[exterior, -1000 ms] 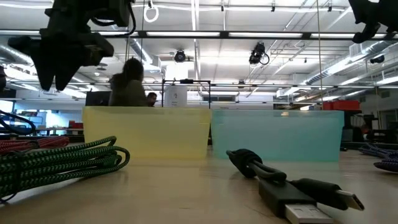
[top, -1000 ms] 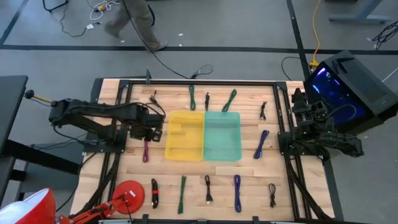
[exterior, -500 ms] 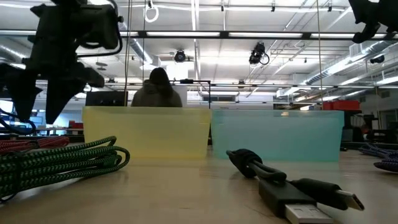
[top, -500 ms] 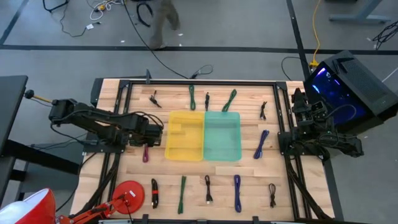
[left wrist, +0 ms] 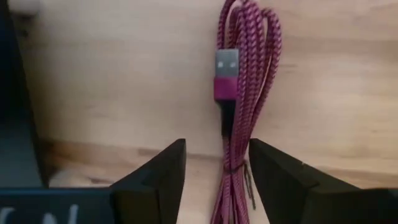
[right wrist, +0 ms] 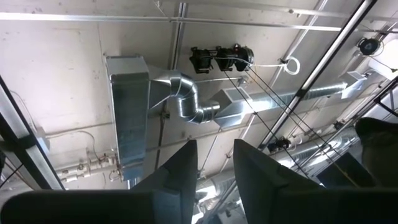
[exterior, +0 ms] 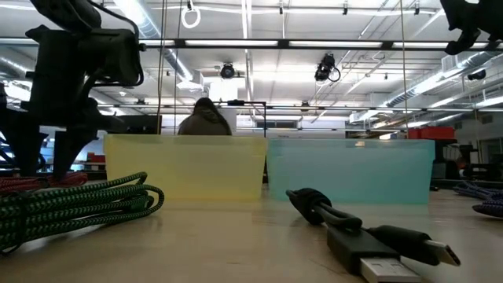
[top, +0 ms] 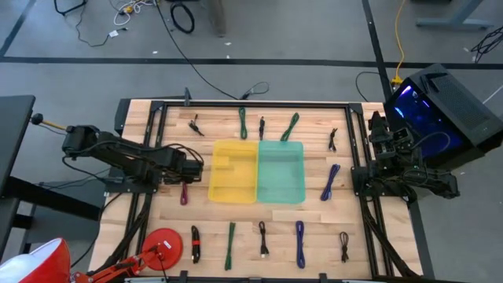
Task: Pick & Place USB Port
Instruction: Put the red patterned charger cable into the yellow bin
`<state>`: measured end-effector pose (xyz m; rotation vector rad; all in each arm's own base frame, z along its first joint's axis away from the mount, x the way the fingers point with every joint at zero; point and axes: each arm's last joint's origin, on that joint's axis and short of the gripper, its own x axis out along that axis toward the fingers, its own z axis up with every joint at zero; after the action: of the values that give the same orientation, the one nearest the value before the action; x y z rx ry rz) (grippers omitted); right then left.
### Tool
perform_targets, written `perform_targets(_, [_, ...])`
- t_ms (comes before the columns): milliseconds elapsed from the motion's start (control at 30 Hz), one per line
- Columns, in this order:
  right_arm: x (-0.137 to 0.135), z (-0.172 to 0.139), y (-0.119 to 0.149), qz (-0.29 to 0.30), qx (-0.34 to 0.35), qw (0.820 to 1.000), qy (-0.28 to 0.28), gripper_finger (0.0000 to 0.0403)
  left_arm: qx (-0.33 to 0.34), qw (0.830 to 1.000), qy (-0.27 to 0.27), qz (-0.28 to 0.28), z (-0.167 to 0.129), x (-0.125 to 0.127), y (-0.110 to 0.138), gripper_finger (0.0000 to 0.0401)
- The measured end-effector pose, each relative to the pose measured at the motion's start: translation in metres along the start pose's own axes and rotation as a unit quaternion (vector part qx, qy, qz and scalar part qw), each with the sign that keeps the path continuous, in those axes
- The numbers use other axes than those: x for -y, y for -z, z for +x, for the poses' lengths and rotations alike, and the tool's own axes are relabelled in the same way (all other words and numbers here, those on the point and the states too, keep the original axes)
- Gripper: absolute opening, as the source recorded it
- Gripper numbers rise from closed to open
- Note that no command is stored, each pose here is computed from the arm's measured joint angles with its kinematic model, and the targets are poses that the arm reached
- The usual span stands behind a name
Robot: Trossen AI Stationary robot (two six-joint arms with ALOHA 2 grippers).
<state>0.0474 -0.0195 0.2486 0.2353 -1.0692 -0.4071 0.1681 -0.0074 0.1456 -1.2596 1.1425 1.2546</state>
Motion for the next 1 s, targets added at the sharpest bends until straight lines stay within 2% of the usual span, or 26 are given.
perform_targets(267, [0.0,0.0,0.0,0.0,-0.002,1.0,0.002,0.0107,0.018,0.998,0.059,-0.013,0.01,0.005,-0.001,0.0097])
perform_targets(433, [0.0,0.0,0.001,-0.001,-0.002,1.0,0.006,0.0107,0.004,0.999,0.054,-0.002,0.012,0.002,0.0,0.0028])
perform_targets(600, [0.001,0.0,0.001,-0.002,-0.002,1.0,0.018,0.0107,-0.032,0.997,0.071,0.02,0.005,0.011,0.0,0.0026])
perform_targets(733, [0.002,0.0,0.001,-0.003,-0.005,1.0,0.024,0.0107,-0.04,0.991,0.11,0.058,-0.022,0.031,-0.002,0.0026])
perform_targets(800, [0.002,0.0,0.002,-0.005,-0.007,0.999,0.034,0.0107,-0.016,0.99,0.114,0.079,-0.044,0.04,-0.004,0.0026])
perform_targets(900, [0.003,0.0,0.003,-0.007,-0.01,0.999,0.046,0.0107,0.024,0.991,0.087,0.101,-0.084,0.045,-0.012,0.0026])
perform_targets(1000, [0.003,0.0,0.005,-0.011,-0.018,0.999,0.048,0.0107,0.092,0.981,0.117,0.125,-0.135,0.053,-0.02,0.0026])
